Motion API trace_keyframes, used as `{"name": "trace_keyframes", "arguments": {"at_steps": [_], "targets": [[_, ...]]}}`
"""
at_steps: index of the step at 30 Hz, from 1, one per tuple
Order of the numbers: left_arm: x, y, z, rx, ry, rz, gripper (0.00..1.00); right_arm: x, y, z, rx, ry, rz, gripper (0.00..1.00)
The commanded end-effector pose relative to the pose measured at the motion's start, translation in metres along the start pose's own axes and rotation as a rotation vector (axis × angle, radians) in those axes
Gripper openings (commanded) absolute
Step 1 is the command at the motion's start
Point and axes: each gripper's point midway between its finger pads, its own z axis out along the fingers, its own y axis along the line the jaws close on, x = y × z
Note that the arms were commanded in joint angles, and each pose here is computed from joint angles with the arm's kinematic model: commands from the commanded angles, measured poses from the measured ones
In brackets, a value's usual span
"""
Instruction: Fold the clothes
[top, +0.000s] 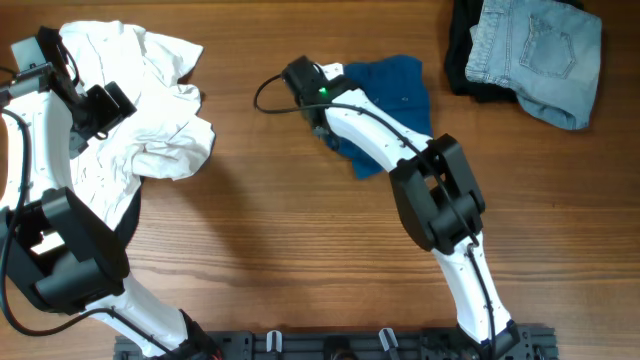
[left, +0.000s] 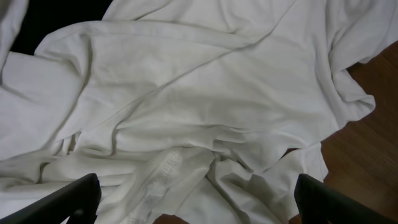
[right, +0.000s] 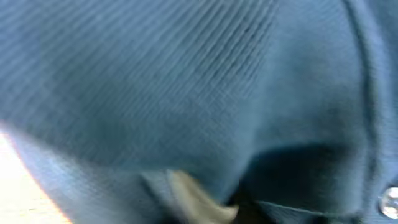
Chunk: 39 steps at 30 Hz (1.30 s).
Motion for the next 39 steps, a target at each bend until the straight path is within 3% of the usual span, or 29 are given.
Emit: {"name": "trace_keyframes", "arguments": {"at_steps": [1,6,12,18,22,32,39], "targets": [[0.003,0.001,0.001,0.003,0.010,-0.015,1.00,0.038,-0.010,0.037,0.017,0.146,-0.003,0.04],[0.003,0.001,0.001,0.003,0.010,-0.015,1.00,-0.004,-0.035,-0.002,-0.114,0.081,0.013,0.04],[0.003,0.001,0.001,0.003,0.011,-0.015,1.00,-0.066,-0.119,-0.106,-0.253,-0.100,-0.029,0.04],[0.003,0.001,0.001,0.003,0.011,-0.015,1.00,-0.091,-0.220,-0.194,-0.196,-0.321,0.030,0.04],[0.003,0.001,0.001,0.003,0.011,-0.015,1.00,-0.097,-0.275,-0.220,-0.117,-0.418,0.077,0.04],[0.003,0.000,0.001,0.006,0.011,-0.015,1.00,-0.095,-0.439,-0.211,0.368,-0.463,0.303,0.04],[0.003,0.000,0.001,0.006,0.012,-0.015,1.00,-0.094,-0.489,-0.131,0.513,-0.371,0.312,0.04]]}}
